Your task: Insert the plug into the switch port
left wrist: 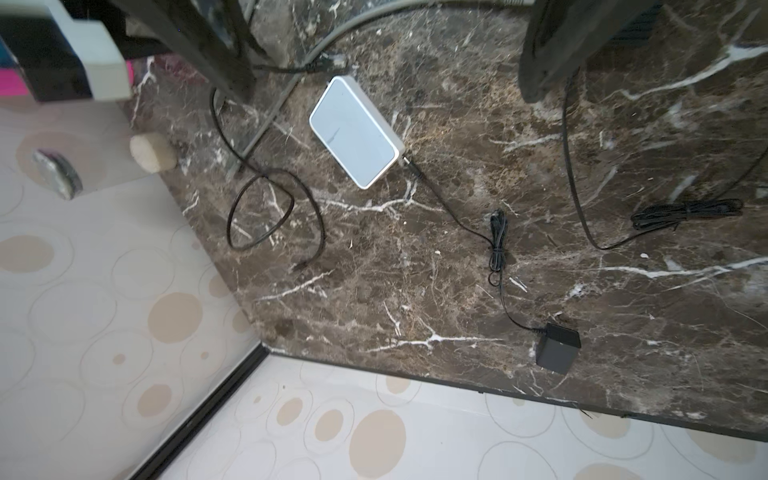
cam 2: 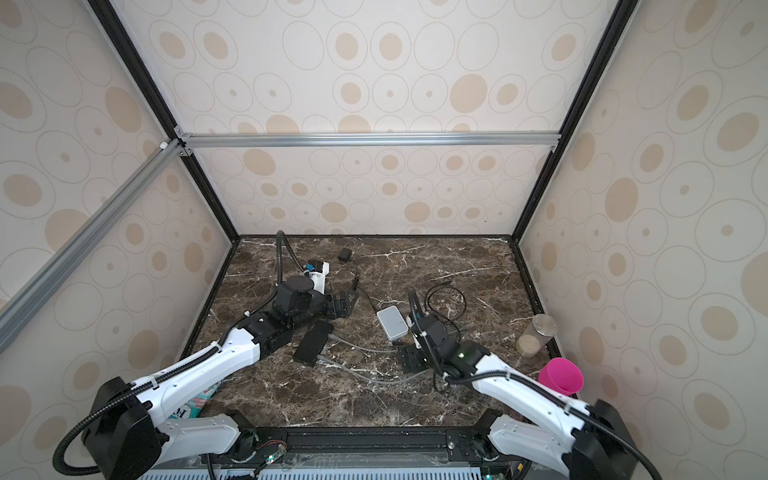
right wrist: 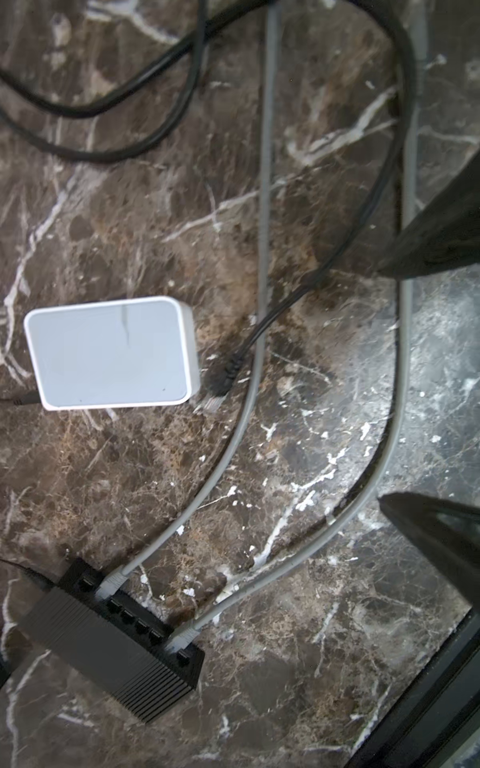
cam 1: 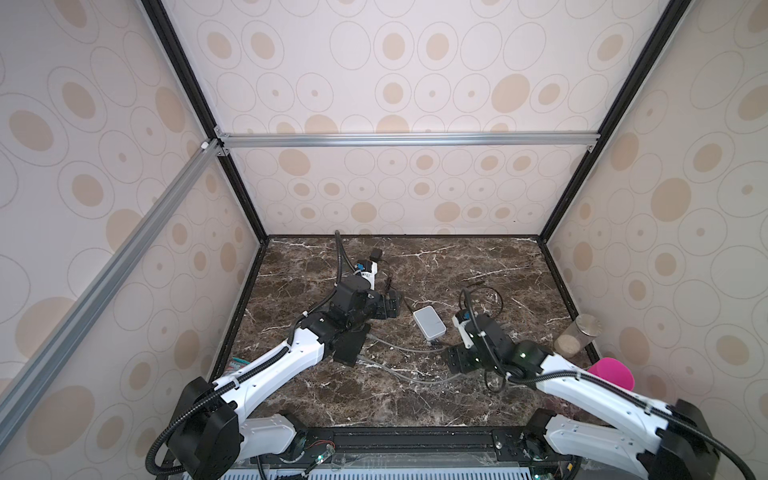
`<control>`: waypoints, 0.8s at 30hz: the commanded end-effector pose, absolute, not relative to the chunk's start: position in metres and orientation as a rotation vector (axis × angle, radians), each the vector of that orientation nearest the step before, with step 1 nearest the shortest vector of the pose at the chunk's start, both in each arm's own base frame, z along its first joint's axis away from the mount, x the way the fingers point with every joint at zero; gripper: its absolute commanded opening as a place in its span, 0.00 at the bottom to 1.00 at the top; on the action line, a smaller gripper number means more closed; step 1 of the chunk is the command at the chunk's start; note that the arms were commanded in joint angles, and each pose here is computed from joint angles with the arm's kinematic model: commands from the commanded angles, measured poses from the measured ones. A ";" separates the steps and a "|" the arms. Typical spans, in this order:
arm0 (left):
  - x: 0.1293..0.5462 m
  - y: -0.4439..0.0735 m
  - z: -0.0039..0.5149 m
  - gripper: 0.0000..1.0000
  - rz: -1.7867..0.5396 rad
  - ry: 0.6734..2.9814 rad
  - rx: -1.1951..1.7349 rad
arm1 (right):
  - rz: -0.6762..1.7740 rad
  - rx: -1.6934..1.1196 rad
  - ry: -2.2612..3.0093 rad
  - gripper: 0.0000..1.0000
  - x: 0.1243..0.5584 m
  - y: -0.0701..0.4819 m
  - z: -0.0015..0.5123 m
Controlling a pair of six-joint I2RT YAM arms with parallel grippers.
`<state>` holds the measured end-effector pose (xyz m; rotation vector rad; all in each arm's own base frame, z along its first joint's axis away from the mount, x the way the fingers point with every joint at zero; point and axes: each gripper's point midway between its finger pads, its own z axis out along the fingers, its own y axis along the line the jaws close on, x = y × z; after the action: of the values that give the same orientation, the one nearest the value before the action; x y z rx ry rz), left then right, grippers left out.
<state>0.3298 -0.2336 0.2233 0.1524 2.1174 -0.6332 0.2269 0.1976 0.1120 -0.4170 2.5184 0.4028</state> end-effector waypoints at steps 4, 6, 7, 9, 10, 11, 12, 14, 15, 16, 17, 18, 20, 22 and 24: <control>0.339 -0.218 0.289 0.98 -0.393 2.030 0.359 | 0.279 -0.521 2.512 0.41 0.292 0.244 0.131; 0.331 -0.204 0.290 0.98 -0.381 1.993 0.320 | 0.195 -0.544 2.582 0.37 0.314 0.257 0.125; 0.326 -0.203 0.289 0.98 -0.406 1.973 0.310 | 0.173 -0.563 2.602 0.36 0.323 0.265 0.122; 0.313 -0.201 0.283 0.98 -0.480 1.934 0.298 | 0.107 -0.583 2.640 0.35 0.342 0.275 0.115; 0.309 -0.200 0.281 0.98 -0.513 1.922 0.285 | 0.085 -0.577 2.653 0.35 0.351 0.278 0.114; 0.304 -0.201 0.277 0.99 -0.548 1.915 0.279 | 0.074 -0.573 2.667 0.35 0.359 0.282 0.112; 0.300 -0.202 0.273 0.98 -0.578 1.912 0.275 | 0.078 -0.564 2.688 0.35 0.365 0.285 0.109; 0.295 -0.200 0.268 0.98 -0.613 1.911 0.249 | 0.091 -0.533 2.740 0.35 0.377 0.289 0.099; 0.293 -0.199 0.267 0.98 -0.626 1.906 0.233 | 0.097 -0.528 2.764 0.35 0.381 0.291 0.094; 0.291 -0.197 0.263 0.98 -0.632 1.907 0.215 | 0.101 -0.523 2.785 0.35 0.386 0.293 0.089; 0.289 -0.194 0.261 0.98 -0.637 1.901 0.199 | 0.099 -0.530 2.810 0.35 0.388 0.294 0.084; 0.286 -0.191 0.259 0.98 -0.642 1.893 0.188 | 0.088 -0.535 2.837 0.35 0.390 0.295 0.078; 0.284 -0.188 0.252 0.98 -0.636 1.896 0.188 | 0.065 -0.535 2.869 0.35 0.393 0.295 0.071; 0.282 -0.189 0.246 0.98 -0.630 1.909 0.209 | 0.072 -0.523 2.887 0.35 0.396 0.296 0.064; 0.281 -0.192 0.240 0.98 -0.625 1.932 0.235 | 0.085 -0.504 2.906 0.35 0.399 0.297 0.056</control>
<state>0.2790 -0.1887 0.2288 0.2324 1.9722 -0.5951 0.4133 0.3029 0.0627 -0.4983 2.8182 0.1033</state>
